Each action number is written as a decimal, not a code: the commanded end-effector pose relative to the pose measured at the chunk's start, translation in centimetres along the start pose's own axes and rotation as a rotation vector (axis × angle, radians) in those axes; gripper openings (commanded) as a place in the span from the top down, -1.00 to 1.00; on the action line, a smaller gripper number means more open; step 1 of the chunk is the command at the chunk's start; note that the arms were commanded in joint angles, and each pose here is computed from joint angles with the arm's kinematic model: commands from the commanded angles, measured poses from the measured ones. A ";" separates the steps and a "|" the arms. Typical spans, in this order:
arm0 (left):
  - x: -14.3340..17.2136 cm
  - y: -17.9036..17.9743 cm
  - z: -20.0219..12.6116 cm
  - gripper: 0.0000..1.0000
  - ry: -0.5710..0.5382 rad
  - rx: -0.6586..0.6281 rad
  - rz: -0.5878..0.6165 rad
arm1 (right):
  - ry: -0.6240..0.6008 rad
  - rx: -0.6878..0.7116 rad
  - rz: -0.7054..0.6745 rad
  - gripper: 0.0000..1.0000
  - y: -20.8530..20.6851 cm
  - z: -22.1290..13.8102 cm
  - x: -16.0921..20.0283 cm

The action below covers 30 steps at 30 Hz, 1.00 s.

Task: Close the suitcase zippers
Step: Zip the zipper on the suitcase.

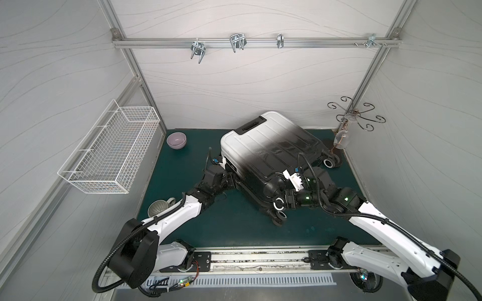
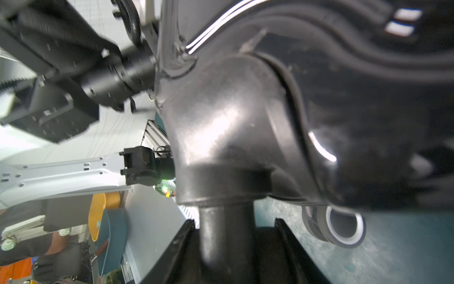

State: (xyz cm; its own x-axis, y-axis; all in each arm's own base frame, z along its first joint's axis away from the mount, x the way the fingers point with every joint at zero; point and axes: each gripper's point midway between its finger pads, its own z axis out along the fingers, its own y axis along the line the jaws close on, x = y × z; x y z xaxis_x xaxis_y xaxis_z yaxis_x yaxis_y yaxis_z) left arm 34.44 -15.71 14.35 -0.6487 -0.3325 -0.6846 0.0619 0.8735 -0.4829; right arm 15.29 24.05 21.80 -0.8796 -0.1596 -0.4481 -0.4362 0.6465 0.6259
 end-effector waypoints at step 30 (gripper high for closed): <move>0.7 8.0 -10.2 1.00 -0.195 -0.491 -0.045 | -0.353 0.775 0.490 0.16 -21.9 -10.4 -11.0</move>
State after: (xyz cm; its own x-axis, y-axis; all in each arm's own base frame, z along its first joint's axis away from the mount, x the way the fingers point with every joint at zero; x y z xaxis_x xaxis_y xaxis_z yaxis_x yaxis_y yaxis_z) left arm 25.70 -7.00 13.50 -0.6241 -0.4056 -0.6679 -0.2803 0.9141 -0.2931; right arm 31.38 13.76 23.69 -0.8498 0.4328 -0.3008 0.1048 0.6980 0.7084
